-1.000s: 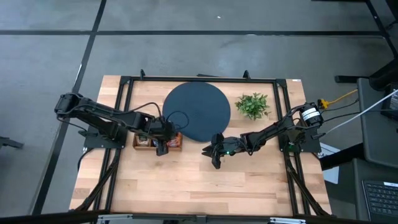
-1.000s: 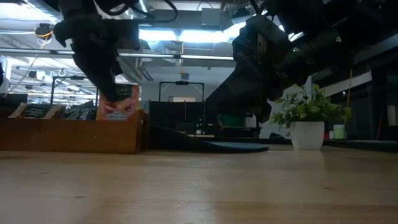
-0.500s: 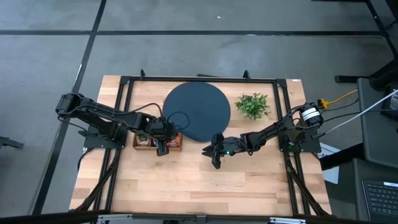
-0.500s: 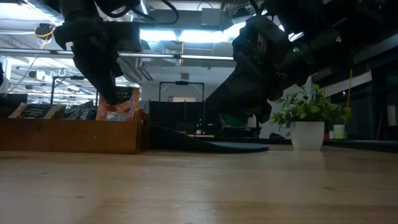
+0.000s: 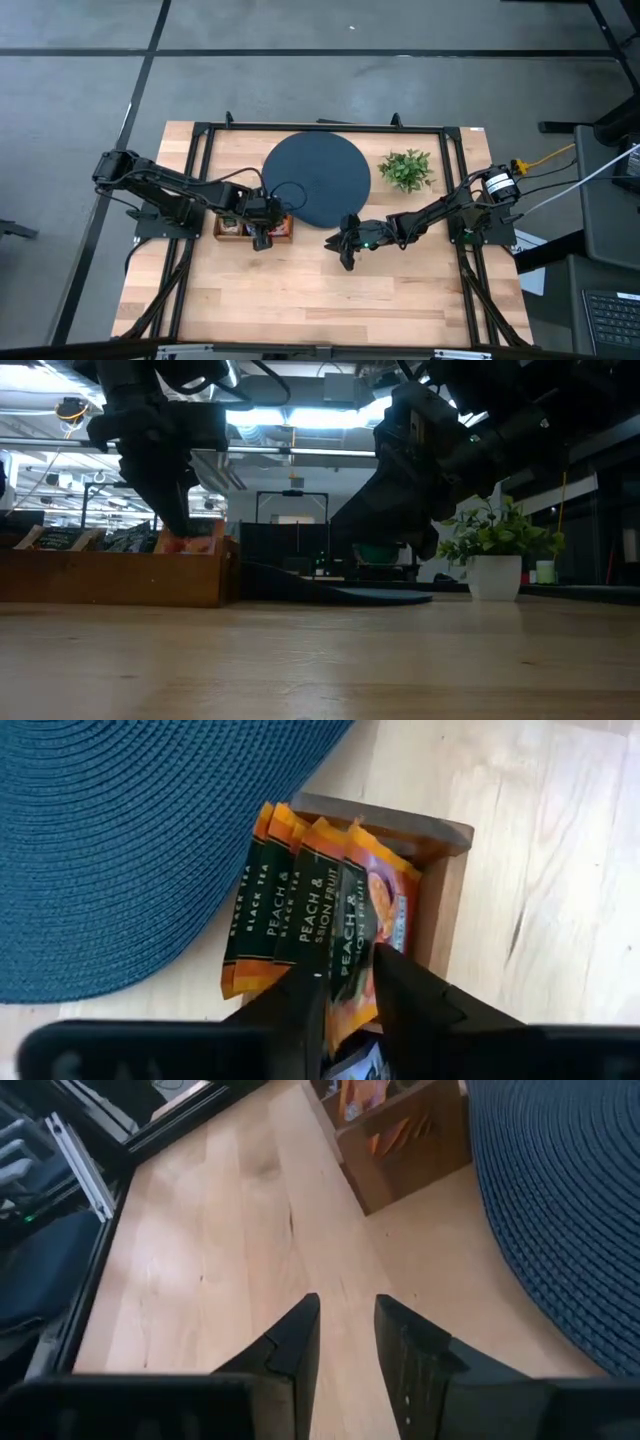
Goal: Pick & Place Tea
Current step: Put the orange tea bag into the right section of the wooden organizer
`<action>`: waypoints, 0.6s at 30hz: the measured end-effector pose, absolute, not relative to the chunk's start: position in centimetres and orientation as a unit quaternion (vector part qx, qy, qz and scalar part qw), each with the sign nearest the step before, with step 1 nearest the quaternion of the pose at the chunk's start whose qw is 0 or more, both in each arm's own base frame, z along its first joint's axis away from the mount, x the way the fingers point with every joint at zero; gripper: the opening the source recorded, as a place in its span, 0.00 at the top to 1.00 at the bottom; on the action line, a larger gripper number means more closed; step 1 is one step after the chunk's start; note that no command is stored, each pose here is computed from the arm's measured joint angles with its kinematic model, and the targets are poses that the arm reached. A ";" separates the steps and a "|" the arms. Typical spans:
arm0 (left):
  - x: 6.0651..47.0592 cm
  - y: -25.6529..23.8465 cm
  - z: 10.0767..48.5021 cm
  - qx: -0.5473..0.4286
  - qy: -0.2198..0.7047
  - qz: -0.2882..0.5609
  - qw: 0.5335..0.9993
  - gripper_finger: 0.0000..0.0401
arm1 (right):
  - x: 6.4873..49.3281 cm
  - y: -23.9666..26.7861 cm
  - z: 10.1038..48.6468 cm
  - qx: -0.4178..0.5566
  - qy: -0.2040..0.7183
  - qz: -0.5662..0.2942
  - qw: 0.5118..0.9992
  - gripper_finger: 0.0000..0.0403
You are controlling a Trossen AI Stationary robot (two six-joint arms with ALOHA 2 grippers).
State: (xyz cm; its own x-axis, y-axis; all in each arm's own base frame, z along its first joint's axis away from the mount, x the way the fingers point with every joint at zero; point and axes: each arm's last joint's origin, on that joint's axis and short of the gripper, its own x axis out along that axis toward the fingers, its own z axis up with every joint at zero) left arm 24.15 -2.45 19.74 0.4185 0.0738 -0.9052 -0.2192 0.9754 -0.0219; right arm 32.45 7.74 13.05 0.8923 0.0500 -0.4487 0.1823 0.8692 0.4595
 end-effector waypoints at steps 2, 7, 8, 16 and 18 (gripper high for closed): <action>24.1 -2.5 19.7 -0.069 0.532 0.086 0.839 0.79 | 32.4 7.8 13.0 0.261 0.230 -0.035 0.937 0.75; 24.0 -2.5 20.2 -0.091 0.527 0.078 0.842 0.78 | 32.5 8.3 13.4 0.238 0.235 0.054 0.941 0.75; 23.9 -2.5 20.2 -0.091 0.525 0.078 0.843 0.77 | 32.6 8.5 13.6 0.232 0.228 0.082 0.942 0.75; 23.8 -2.8 20.5 -0.095 0.520 0.074 0.846 0.77 | 31.7 9.1 16.2 0.178 0.168 0.258 0.935 0.75; 23.8 -3.1 20.6 -0.088 0.519 0.072 0.847 0.77 | 30.4 8.8 16.6 0.171 0.164 0.262 0.936 0.75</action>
State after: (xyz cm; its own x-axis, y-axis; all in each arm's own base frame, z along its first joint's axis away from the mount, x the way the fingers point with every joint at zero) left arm 23.77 -3.14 20.57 0.4502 0.0312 -0.8924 -0.2143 0.9740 -0.0740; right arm 30.44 8.81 16.55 0.8088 0.5467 -0.2165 -0.4351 0.8041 0.4051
